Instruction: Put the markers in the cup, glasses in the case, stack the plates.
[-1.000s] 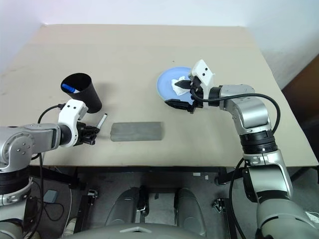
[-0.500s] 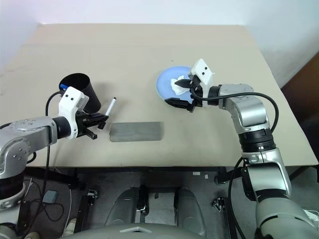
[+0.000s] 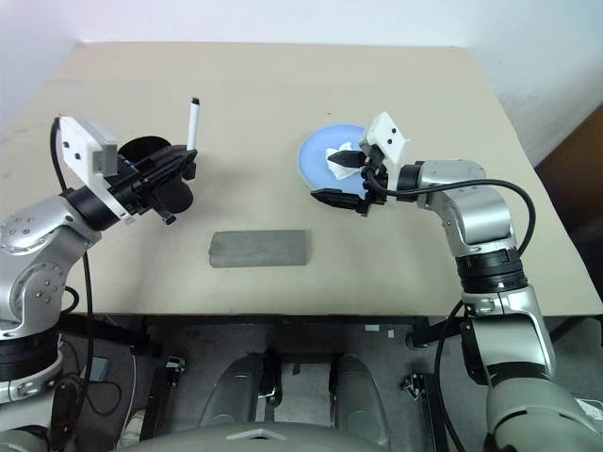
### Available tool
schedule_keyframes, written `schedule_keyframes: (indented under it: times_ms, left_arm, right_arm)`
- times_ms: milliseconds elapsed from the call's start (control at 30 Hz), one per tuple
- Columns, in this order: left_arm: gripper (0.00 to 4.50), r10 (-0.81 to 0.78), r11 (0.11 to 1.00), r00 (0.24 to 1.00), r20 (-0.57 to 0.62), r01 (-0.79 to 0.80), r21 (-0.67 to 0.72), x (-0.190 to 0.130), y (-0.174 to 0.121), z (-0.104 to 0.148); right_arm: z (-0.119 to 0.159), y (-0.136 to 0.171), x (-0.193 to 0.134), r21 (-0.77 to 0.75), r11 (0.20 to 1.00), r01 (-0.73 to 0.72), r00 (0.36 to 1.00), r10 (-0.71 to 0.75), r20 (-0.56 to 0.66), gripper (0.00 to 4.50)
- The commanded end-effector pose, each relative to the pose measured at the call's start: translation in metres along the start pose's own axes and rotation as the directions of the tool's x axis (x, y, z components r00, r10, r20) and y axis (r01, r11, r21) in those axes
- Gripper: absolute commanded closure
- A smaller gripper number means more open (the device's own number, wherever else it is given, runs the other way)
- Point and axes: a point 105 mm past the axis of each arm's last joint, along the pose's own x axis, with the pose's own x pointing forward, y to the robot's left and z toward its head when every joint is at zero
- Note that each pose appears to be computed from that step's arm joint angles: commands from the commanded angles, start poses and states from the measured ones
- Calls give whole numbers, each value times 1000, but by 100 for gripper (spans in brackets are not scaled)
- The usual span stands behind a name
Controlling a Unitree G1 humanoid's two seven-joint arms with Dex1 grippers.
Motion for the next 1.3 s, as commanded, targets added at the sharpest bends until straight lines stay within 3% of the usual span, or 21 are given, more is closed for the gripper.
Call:
schedule_keyframes:
  times_ms: [33,200,367,500,967,1067,1300]
  left_arm:
    - [448,97,993,989,112,-103,55,0,23,26]
    - [448,194,976,967,164,-207,67,3,49,33]
    - [448,235,964,962,140,-249,95,6,62,23]
    - [448,355,925,928,110,-366,102,-7,89,10]
    - [448,329,941,940,96,-334,50,-4,82,-5]
    - [362,338,939,936,95,-342,37,-5,83,-5]
    - [111,316,944,947,64,-320,75,-7,80,-3]
  right_arm:
    - [15,2,-6,-33,999,9,999,-7,40,0]
    - [17,2,-5,-32,999,18,999,-17,46,0]
    - [16,2,-6,-57,998,40,999,-38,32,0]
    - [15,2,-10,-62,997,49,999,-47,24,0]
    - [14,-1,-10,-80,994,74,997,-74,3,0]
    - [14,-1,-10,-81,994,77,997,-77,4,0]
    - [13,2,-9,-93,994,65,998,-65,5,0]
